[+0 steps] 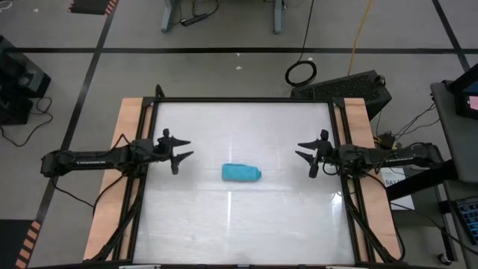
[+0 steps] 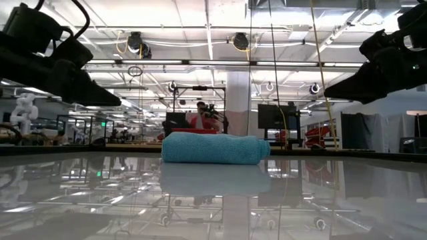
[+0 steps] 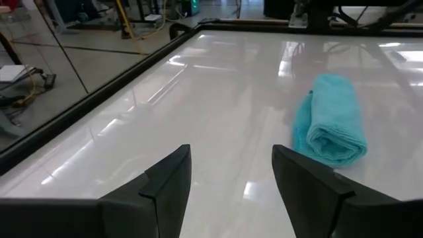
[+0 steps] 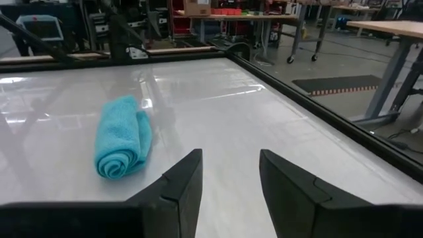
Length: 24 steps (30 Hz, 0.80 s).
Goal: Roll towel into tight, uniform cylinder
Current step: Return to Home Position
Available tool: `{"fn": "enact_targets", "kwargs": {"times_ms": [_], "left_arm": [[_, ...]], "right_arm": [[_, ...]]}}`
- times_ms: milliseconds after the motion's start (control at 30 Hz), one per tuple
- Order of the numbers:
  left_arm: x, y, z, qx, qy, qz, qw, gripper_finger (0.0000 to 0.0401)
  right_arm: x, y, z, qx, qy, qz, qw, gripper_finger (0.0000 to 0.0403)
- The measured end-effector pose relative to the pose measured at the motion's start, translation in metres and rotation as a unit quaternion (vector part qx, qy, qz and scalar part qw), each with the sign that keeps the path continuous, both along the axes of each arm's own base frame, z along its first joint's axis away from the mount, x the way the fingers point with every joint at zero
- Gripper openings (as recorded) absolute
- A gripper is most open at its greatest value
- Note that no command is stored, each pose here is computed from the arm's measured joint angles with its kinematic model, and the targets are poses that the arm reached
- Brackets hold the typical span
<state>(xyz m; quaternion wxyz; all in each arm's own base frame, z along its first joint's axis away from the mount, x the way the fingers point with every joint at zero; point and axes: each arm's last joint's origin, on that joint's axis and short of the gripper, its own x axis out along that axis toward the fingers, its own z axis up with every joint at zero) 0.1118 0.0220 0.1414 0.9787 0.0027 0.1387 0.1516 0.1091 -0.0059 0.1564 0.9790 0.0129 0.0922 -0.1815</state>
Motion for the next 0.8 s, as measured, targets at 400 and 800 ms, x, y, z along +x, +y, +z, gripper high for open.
{"fn": "enact_targets", "kwargs": {"times_ms": [400,800], "left_arm": [[0.0001,-0.0003,0.0,-0.001,-0.001,-0.005,1.0,0.0216],[0.0019,-0.0017,0.0055,-0.016,-0.034,-0.031,0.999,0.0216]], "right_arm": [[0.0001,0.0,0.0008,-0.003,-0.003,0.0,1.0,0.0141],[0.0001,0.0,0.0008,-0.003,-0.003,0.0,1.0,0.0141]]}}
